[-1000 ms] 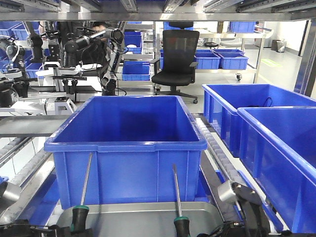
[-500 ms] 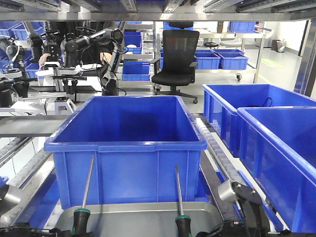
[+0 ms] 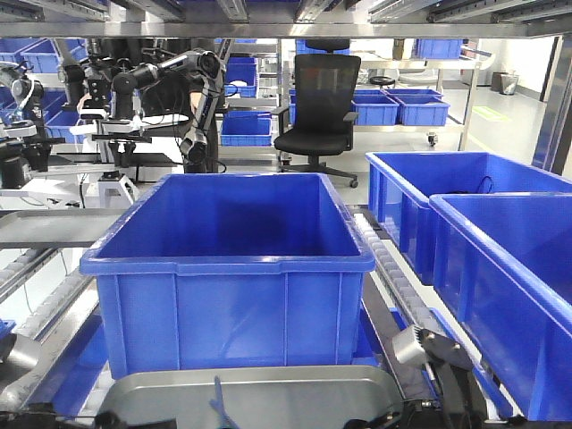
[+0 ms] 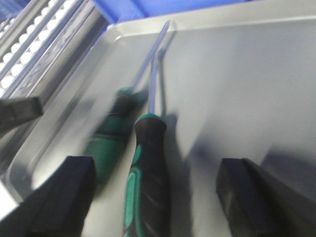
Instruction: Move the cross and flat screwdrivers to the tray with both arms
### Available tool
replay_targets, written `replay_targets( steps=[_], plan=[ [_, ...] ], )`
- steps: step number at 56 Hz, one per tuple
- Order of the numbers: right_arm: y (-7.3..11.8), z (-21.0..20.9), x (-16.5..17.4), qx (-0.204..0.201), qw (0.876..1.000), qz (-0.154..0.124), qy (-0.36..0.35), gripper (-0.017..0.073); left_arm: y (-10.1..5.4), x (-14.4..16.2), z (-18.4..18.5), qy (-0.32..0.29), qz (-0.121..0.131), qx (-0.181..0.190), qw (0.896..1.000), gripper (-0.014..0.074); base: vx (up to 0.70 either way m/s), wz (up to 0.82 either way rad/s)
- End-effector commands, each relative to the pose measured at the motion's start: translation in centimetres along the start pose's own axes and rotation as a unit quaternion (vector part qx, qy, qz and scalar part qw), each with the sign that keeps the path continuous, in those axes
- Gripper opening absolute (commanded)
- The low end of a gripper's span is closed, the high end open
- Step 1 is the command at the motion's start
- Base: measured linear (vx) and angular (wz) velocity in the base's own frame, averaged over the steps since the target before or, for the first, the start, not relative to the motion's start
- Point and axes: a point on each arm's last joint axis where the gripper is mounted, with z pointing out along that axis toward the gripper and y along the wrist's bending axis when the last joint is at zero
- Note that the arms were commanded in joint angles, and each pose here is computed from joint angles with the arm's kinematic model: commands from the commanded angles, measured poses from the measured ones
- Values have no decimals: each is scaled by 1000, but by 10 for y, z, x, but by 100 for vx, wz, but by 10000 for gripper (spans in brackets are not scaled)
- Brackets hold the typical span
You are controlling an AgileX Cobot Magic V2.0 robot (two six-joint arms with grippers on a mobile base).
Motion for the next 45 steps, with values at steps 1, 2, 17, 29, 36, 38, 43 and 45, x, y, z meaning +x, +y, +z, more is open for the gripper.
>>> replay_targets(
  steps=[1,2,17,29,36,38,43,45],
  plan=[
    [22,-20,-13,-35,998,-21,-41,307,-19,-6,-14,-17,20,44,999,345,0,0],
    [23,-23,-13,-37,998,-24,-45,269,-21,-5,-16,-17,22,49,998,297,0,0],
    [64,-102,-5,-42,971,-179,-152,-10,-42,9,-70,-67,161,53,983,-2,0,0],
    [58,-156,45,36,918,-323,-226,-9,-41,46,-131,-126,325,-2,937,1,0,0],
    [36,-166,80,63,905,-303,-293,-9,-28,76,-147,-172,336,-1,926,3,0,0],
    [31,-168,87,69,899,-300,-312,-9,-24,81,-148,-187,340,-1,922,3,0,0],
    [22,-172,97,83,884,-299,-350,-8,-15,86,-152,-253,343,-8,905,3,0,0],
    [20,-172,99,86,880,-299,-359,-8,-14,85,-153,-280,334,-8,900,3,0,0]
  ],
)
